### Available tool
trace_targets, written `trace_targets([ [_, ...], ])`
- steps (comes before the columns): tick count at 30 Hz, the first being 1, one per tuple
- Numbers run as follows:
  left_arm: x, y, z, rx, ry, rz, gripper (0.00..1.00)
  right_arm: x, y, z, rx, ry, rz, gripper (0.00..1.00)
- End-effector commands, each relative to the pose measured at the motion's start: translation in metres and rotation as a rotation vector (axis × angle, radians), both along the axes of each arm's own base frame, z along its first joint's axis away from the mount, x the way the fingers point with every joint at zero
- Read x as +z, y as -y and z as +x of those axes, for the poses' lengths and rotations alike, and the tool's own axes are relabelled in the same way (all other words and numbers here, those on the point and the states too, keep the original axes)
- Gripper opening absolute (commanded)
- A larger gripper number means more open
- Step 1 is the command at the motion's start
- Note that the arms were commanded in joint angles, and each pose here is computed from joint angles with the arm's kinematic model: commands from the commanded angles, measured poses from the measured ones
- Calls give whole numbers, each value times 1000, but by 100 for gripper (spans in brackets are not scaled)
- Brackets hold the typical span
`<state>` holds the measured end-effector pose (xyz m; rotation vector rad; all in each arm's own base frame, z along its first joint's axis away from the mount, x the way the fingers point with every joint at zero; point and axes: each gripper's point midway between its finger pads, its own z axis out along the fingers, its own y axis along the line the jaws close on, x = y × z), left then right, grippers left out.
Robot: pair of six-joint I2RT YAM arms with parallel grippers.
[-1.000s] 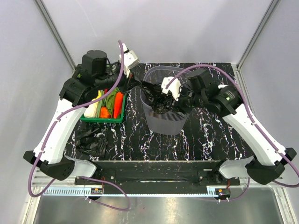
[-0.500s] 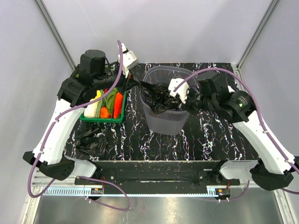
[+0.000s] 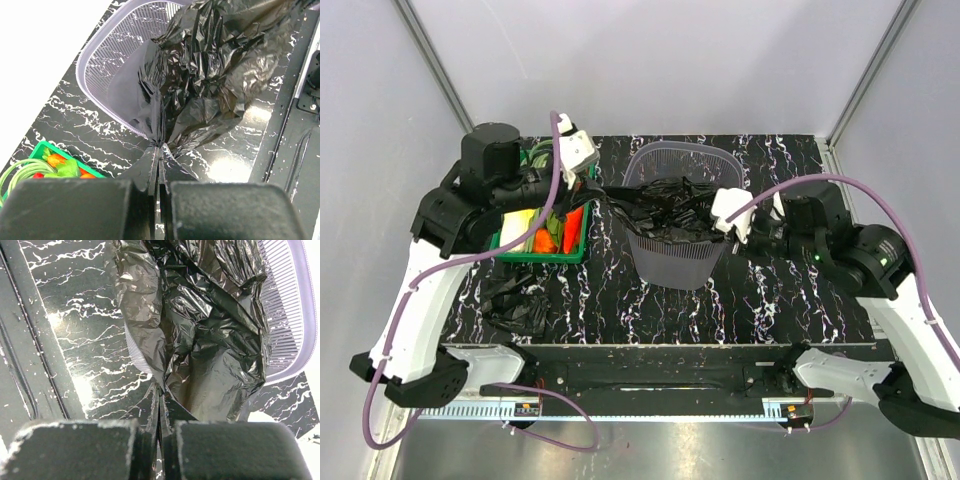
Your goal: Put the trash bags into the trash bin
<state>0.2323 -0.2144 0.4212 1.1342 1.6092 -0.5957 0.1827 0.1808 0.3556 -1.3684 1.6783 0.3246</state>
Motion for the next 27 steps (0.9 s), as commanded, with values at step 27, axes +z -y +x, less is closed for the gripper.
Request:
trace_targets([
  [27, -128, -34, 41, 129, -23, 220, 0, -84, 23, 23, -132, 3, -156, 15],
])
